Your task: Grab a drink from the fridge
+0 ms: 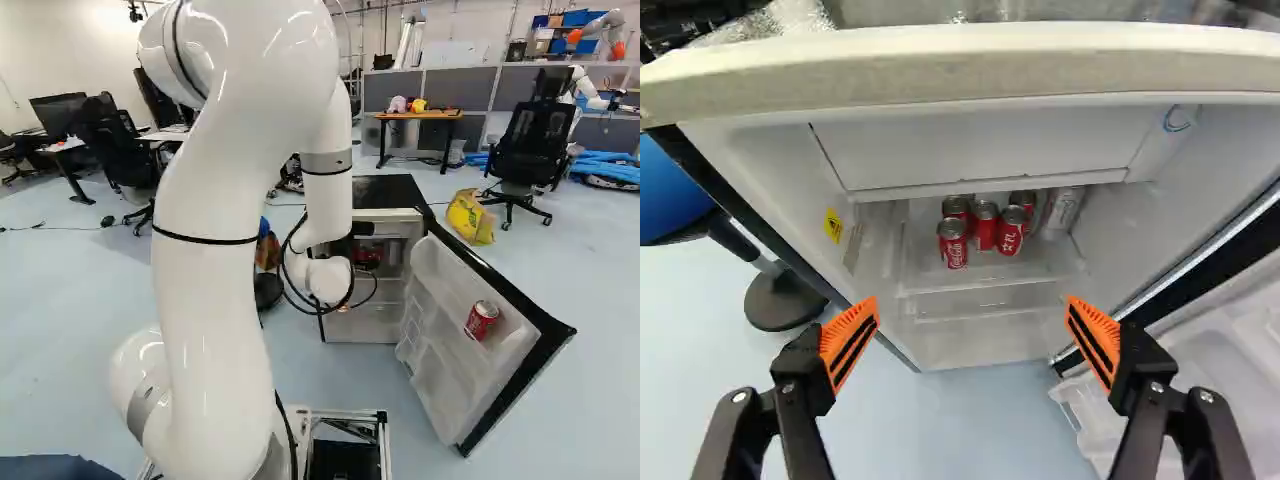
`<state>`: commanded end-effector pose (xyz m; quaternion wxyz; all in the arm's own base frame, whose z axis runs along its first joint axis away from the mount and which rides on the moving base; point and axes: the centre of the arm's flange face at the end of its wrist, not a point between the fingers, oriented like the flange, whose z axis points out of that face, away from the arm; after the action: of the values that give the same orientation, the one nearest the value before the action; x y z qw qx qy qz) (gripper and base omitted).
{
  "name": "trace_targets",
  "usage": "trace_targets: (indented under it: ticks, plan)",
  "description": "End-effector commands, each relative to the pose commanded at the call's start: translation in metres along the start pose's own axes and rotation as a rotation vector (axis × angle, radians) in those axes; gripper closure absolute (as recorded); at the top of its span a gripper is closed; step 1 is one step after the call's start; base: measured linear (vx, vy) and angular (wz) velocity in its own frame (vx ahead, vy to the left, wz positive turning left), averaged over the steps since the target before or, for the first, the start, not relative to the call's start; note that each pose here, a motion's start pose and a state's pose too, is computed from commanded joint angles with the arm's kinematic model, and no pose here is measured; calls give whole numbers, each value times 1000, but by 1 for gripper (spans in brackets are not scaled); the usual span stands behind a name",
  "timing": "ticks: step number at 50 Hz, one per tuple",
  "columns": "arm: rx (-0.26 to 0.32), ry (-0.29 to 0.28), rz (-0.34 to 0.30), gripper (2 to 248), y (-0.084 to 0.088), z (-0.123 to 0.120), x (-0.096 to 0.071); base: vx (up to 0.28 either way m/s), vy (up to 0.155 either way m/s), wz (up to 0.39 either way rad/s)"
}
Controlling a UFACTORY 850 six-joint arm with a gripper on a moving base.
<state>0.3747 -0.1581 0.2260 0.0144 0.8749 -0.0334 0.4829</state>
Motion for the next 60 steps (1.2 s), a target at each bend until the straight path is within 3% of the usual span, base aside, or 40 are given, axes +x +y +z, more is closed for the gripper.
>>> trace_targets:
  ticks: [25,60]
  plan:
    - [19,-24,1,3,11,41,-14,0,0,0]
    - [127,-75,-33,3,6,73,-46,0,0,0]
